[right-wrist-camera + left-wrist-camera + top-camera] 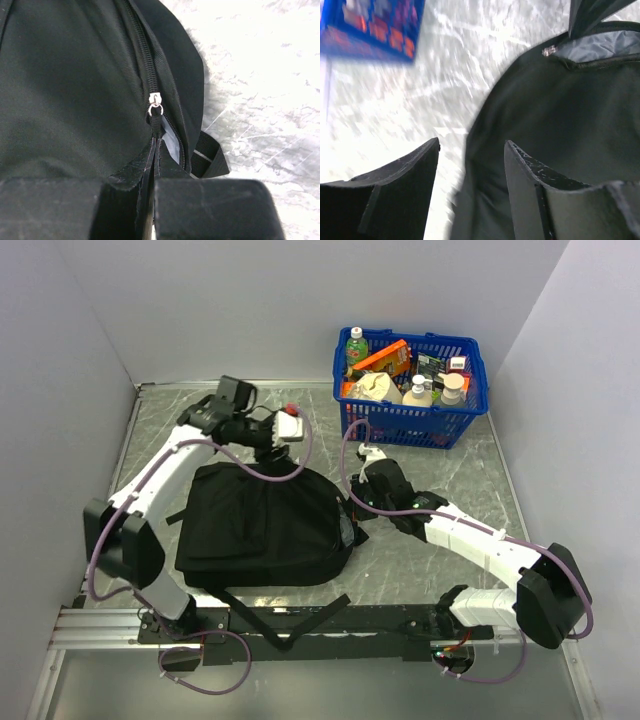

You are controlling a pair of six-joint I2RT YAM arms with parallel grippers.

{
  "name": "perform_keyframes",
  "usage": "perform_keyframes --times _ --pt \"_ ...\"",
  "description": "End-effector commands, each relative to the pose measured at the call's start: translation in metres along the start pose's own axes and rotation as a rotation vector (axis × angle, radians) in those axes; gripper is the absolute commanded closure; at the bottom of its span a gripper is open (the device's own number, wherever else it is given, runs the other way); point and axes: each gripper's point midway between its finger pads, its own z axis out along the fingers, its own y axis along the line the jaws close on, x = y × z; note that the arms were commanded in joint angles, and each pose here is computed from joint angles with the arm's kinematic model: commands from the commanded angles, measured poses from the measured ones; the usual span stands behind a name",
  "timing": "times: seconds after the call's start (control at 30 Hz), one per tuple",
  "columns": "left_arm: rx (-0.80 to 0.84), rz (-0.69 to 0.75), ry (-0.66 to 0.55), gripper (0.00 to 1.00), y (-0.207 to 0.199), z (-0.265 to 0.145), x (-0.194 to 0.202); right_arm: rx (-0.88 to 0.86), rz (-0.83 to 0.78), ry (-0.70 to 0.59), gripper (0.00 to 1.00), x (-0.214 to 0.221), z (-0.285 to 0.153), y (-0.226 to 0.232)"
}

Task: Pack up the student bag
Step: Zip the student bag at the center of the board.

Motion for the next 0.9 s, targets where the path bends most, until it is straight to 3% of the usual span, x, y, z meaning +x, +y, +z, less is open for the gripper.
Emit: perform_keyframes --times 0.0,0.07,0.1,0.37,0.73,0.83,0.87 --pt "0.207 0.143 -0.01 0.41 -0.024 0.048 -0.001 -0.092 0.047 -0.034 1.0 -0.007 -0.005 0.016" --pt "0.259 0.249 -0.01 0.42 -0.022 0.06 -0.009 -0.097 0.048 -0.04 1.0 -0.007 -0.007 0.016" --pt "0.357 0.205 0.029 0.43 -0.038 0.075 0.006 -0.097 0.047 -0.039 1.0 -0.006 -0.008 0.015" --pt "0.524 0.354 0.066 0.5 -0.05 0.11 0.013 -0.119 0.066 -0.056 1.0 -0.007 -0.012 0.012" --pt "0.496 0.346 0.067 0.64 -0.064 0.115 0.016 -0.111 0.076 -0.065 1.0 -0.01 -0.01 0.004" --pt "0.47 0.355 0.049 0.74 -0.061 0.119 0.007 -0.106 0.073 -0.073 1.0 -0.012 -0.011 0.003" --pt "0.465 0.352 0.045 0.82 -0.06 0.12 0.006 -0.106 0.073 -0.073 1.0 -0.012 -0.011 0.003"
